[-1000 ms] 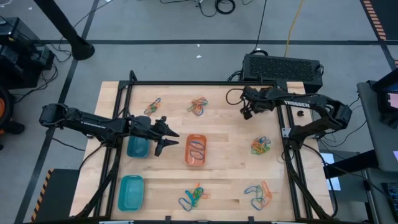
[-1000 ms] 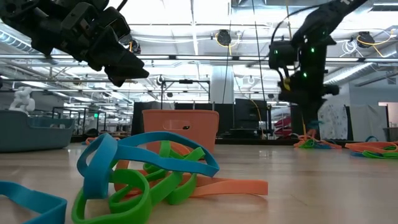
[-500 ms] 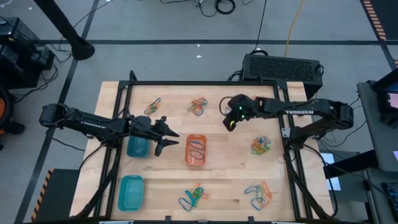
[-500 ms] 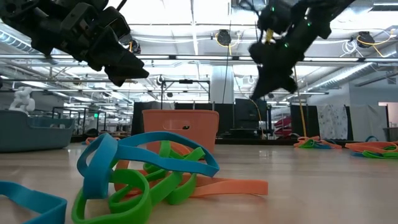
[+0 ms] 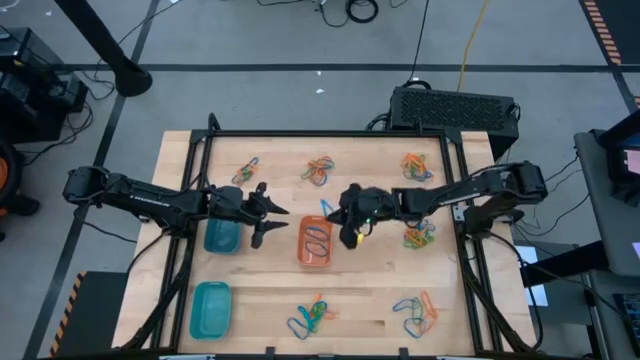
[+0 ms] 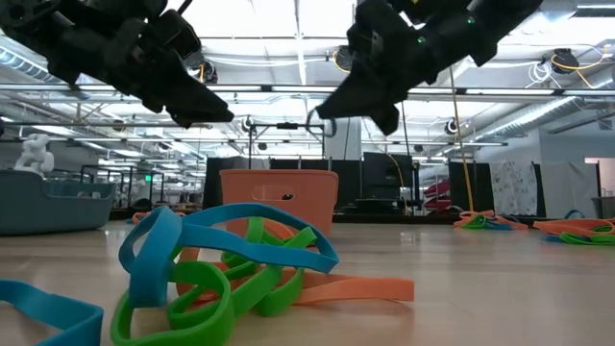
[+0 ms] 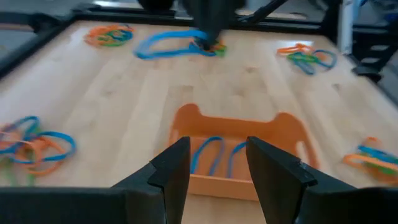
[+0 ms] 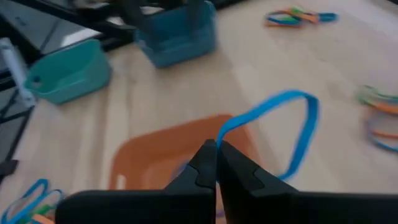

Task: Sort rubber bands into baskets
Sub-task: Put the blue rubber band into the orange bin

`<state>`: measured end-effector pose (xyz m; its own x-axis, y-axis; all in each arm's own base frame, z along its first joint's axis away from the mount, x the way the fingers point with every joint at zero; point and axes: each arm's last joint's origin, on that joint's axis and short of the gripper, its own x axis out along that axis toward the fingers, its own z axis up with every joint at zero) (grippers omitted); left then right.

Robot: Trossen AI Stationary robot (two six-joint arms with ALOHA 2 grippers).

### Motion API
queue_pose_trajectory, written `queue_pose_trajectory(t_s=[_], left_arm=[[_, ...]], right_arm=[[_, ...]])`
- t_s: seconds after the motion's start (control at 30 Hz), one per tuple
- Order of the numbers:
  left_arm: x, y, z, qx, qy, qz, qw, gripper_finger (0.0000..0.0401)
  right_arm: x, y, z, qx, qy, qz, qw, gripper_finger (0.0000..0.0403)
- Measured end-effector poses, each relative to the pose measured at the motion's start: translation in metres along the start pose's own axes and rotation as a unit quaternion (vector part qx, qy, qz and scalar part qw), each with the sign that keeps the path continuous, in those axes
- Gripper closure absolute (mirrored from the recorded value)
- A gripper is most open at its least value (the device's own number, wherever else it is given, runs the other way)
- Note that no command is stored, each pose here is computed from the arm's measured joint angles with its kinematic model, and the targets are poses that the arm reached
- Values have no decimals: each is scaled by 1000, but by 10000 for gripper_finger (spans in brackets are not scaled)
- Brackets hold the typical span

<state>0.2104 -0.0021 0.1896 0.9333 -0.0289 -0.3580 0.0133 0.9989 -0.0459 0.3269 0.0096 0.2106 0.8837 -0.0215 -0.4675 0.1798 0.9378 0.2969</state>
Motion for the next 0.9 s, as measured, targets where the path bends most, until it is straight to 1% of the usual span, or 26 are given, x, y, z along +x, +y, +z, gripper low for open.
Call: queue_pose_trajectory(t_s=[0.2,0.33,0.57,0.73,0.9], left_arm=[[0,3,1,16,-3,46,999,237],[-3,5,2,16,-5,88,996,237],[-7,7,1,28,5,122,992,237],[-8,16,-4,14,30,152,988,237],[-9,25,-10,-14,57,175,983,237]], right_arm=[[21,14,-14,-9,-19,31,999,402],[33,19,-27,-14,-8,39,999,402],[45,26,-40,-17,1,49,999,402],[53,30,-37,-3,6,49,999,402],[61,31,-38,-7,25,40,999,402]])
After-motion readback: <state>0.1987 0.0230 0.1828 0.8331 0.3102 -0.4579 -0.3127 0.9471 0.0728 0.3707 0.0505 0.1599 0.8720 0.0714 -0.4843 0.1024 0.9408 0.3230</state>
